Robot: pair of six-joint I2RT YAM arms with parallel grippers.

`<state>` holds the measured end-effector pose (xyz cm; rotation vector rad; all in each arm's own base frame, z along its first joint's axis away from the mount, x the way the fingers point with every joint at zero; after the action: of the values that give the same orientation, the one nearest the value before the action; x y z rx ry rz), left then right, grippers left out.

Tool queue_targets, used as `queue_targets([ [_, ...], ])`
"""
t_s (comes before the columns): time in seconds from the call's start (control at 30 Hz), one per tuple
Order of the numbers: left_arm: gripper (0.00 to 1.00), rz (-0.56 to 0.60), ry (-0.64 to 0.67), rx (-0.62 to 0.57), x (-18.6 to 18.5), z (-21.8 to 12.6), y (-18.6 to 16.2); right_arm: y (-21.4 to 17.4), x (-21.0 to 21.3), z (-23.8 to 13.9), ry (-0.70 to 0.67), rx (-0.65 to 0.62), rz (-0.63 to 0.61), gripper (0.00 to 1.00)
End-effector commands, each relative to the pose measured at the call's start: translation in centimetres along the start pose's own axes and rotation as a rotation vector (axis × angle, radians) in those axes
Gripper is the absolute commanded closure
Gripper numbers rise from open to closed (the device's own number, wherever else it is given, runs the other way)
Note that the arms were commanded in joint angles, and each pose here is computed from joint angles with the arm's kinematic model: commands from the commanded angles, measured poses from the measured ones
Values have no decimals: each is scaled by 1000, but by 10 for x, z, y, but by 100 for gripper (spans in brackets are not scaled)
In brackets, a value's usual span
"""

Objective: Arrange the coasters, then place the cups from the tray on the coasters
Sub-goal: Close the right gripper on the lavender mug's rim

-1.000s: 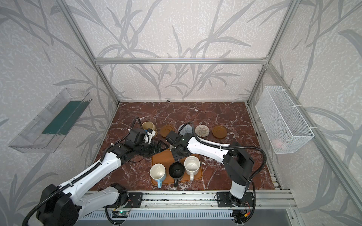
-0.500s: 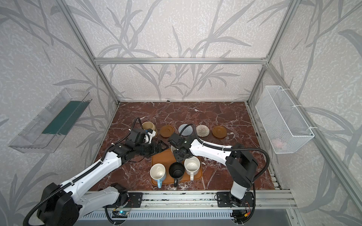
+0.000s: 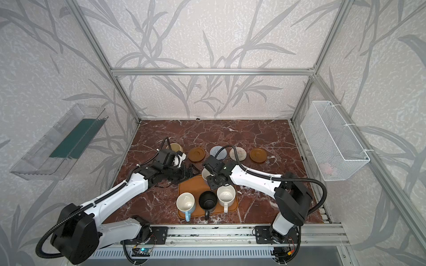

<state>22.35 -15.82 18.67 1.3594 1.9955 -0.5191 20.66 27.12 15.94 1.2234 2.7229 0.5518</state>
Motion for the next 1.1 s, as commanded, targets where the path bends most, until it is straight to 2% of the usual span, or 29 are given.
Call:
queue_targets([
  [0.0, 5, 22, -17, -10, -10, -2, 4, 6, -5, 0, 5, 12, -26, 70],
  [0.2, 5, 18, -11, -20, -10, -1, 7, 11, -2, 11, 38, 36, -38, 72],
  [0.27, 5, 20, -8, -26, -10, -2, 7, 14, -4, 9, 16, 24, -32, 64],
  [0.33, 5, 22, -4, -33, -10, -3, 7, 17, -4, 10, 15, 1, -28, 63],
  [0.63, 5, 31, -8, -58, -15, -11, 8, 26, -3, 3, 20, -44, -27, 81],
  [0.8, 5, 45, -14, -78, -19, -17, 8, 33, 0, -9, 38, -88, -24, 84],
  [0.93, 5, 44, -13, -107, -20, -22, 9, 37, 0, -15, 42, -112, -30, 94],
  [1.07, 5, 50, -30, -121, -24, -26, 9, 41, 1, -23, 47, -137, -28, 96],
])
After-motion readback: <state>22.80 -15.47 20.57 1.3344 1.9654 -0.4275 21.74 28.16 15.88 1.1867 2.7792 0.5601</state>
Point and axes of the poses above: each gripper's point midway between its finger pads, its own z axis out along the fingers, its own x axis along the line the jaws close on, y = z × x, the point moved 8 cm from there along -z, back along the fingers, and after that the axes turned 15 degrees about -z, right-handed, at the moved point
